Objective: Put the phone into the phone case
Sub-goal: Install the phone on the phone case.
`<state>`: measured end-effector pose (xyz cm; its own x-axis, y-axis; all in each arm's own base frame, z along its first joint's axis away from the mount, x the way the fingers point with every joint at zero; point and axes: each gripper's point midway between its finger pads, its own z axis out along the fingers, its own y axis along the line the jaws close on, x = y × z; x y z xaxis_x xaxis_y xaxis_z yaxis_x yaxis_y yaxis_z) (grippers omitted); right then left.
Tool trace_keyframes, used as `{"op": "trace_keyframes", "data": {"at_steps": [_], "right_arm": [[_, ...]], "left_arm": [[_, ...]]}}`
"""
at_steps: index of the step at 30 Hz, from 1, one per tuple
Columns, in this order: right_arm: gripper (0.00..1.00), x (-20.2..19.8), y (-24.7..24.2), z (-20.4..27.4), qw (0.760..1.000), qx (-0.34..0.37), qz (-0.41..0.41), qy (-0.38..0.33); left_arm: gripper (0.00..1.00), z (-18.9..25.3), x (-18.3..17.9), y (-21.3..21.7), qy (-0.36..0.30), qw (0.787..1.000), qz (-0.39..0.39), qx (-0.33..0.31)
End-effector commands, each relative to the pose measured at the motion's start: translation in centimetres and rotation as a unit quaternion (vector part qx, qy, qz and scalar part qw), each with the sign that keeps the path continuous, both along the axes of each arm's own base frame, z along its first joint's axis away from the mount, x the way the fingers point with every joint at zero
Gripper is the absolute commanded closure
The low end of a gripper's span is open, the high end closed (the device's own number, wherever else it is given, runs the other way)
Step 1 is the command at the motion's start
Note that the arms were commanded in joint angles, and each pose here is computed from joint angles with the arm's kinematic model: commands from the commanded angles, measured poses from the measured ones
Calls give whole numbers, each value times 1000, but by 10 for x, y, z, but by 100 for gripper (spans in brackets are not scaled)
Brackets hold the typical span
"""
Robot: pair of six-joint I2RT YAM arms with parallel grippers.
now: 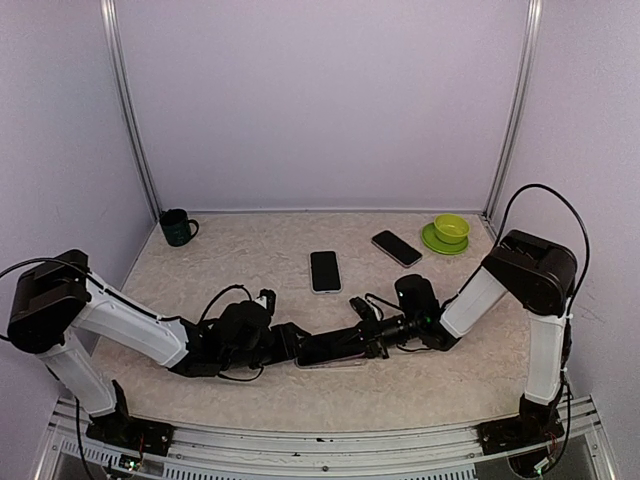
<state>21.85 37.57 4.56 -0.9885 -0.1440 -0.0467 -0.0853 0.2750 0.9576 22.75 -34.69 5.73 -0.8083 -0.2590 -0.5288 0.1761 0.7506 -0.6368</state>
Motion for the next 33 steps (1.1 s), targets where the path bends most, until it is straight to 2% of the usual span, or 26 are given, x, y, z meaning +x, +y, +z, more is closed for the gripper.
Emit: {"op": "trace_keyframes", "data": {"at_steps": [1, 12, 25, 33], "right_arm": [[100, 2, 4, 28, 999, 39, 5, -36], [100, 2, 4, 75, 992, 79, 16, -102], [100, -8, 6, 96, 984, 109, 41, -136], [100, -18, 6, 110, 976, 133, 59, -161]], "left_arm": [[39, 10, -2, 5, -10, 999, -13, -28], [39, 34, 6, 14, -34, 997, -17, -67], [40, 78, -14, -24, -67, 975, -125, -171], [41, 72, -16, -30, -59, 973, -134, -177]]}}
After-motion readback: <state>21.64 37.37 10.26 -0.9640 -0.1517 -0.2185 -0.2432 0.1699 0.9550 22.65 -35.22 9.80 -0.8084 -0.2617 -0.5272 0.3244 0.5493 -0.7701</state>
